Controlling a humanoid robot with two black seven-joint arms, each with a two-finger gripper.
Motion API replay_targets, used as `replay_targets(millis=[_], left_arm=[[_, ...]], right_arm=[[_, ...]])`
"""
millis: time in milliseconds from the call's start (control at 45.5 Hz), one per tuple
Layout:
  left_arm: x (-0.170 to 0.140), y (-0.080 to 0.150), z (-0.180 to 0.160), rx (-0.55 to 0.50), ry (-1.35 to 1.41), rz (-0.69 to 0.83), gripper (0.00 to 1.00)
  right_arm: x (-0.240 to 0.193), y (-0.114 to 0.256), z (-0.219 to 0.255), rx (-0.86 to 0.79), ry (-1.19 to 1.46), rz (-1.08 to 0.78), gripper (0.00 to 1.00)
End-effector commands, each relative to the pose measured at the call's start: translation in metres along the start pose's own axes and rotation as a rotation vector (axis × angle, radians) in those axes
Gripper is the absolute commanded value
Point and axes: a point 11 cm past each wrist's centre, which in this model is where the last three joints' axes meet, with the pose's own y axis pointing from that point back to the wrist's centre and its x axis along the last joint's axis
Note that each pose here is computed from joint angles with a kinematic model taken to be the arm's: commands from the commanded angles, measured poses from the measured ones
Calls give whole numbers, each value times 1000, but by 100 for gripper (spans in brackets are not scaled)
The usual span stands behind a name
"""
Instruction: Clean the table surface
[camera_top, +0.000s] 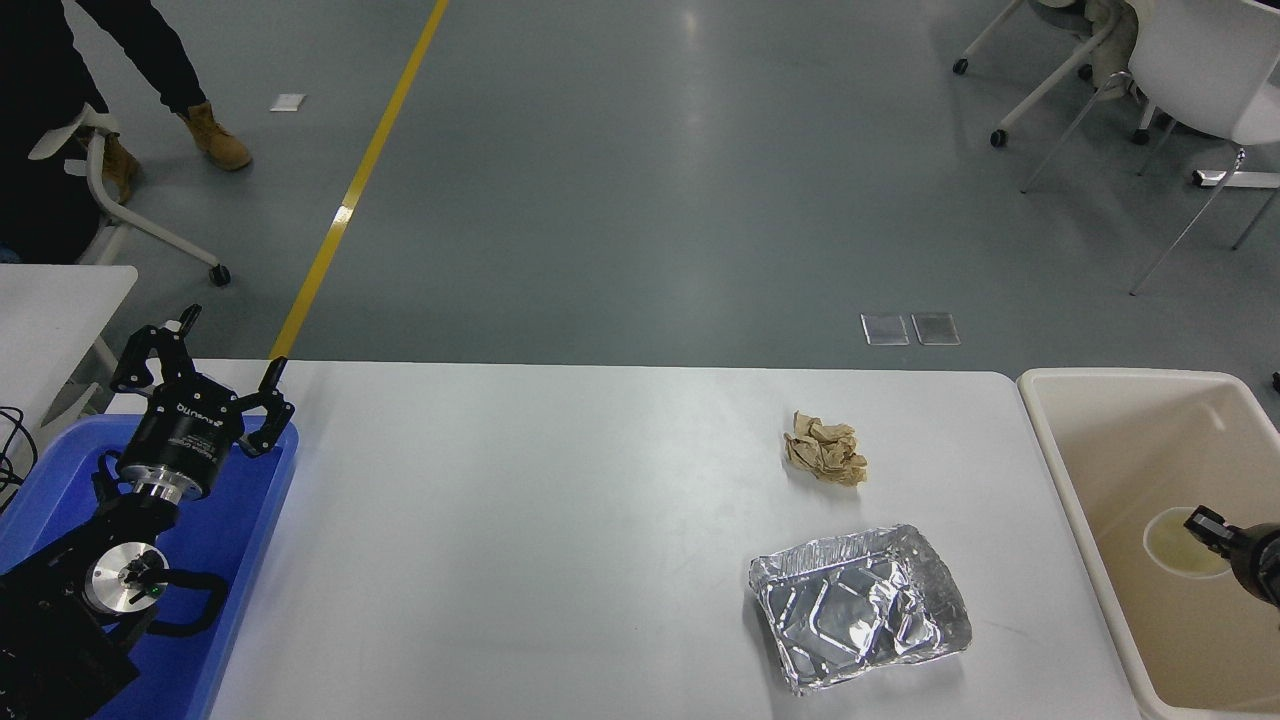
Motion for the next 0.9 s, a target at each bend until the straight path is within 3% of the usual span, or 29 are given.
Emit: replay_targets(millis=[0,154,374,879], left_arm=[[0,0,0,0,0,0,100],[0,0,0,0,0,0,100],[0,0,0,0,0,0,100],[0,0,0,0,0,0,100]], right_arm=[[14,3,8,-2,-75,31,80],[36,7,11,15,-197,74,94],[75,15,-6,83,-348,134,97],[138,37,-17,159,-426,221,97]])
